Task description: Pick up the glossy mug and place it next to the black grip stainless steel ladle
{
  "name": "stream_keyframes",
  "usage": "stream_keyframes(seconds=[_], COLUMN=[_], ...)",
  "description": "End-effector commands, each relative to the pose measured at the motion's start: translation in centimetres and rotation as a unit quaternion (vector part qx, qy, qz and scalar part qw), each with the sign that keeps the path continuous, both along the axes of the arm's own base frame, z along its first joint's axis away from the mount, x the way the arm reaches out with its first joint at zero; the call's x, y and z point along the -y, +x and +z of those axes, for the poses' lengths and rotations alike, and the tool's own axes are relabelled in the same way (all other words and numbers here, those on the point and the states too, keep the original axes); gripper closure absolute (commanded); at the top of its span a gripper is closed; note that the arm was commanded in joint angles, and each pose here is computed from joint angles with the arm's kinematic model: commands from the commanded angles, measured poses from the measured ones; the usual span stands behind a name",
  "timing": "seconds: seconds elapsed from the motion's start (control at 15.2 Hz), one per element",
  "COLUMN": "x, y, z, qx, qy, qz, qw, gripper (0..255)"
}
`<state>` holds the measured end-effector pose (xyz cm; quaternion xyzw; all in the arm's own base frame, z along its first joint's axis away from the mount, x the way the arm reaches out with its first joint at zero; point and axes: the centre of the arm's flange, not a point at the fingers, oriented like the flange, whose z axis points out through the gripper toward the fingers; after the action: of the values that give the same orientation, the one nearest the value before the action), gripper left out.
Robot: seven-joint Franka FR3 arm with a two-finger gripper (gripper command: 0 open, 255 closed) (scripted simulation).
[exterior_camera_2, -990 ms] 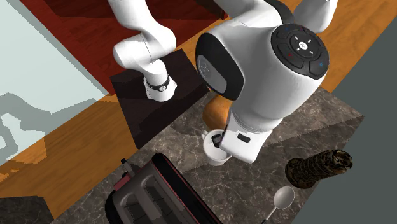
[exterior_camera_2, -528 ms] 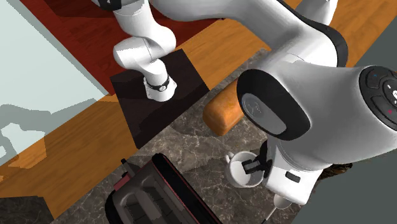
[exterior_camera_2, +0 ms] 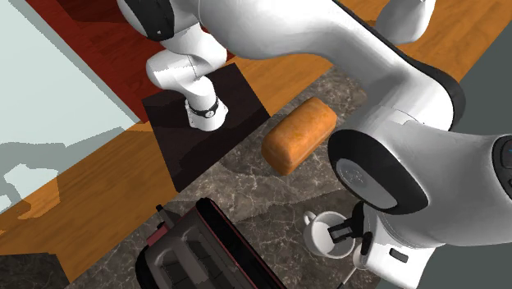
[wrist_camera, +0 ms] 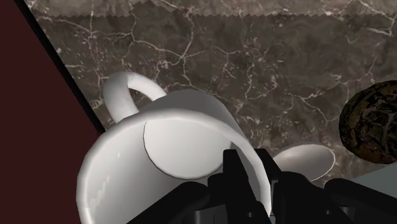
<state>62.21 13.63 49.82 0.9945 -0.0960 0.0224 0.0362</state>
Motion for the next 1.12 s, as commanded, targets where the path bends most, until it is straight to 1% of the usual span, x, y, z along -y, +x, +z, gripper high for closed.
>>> stream_keyframes(seconds=[0.0,1.06], x=[0.0,0.0], y=[0.0,0.0], z=[-1.0,-9.5], qx=[0.0,0.0], qy=[0.0,0.0], qz=[0.0,0.0], qw=[1.0,1.0], gripper=[255,255])
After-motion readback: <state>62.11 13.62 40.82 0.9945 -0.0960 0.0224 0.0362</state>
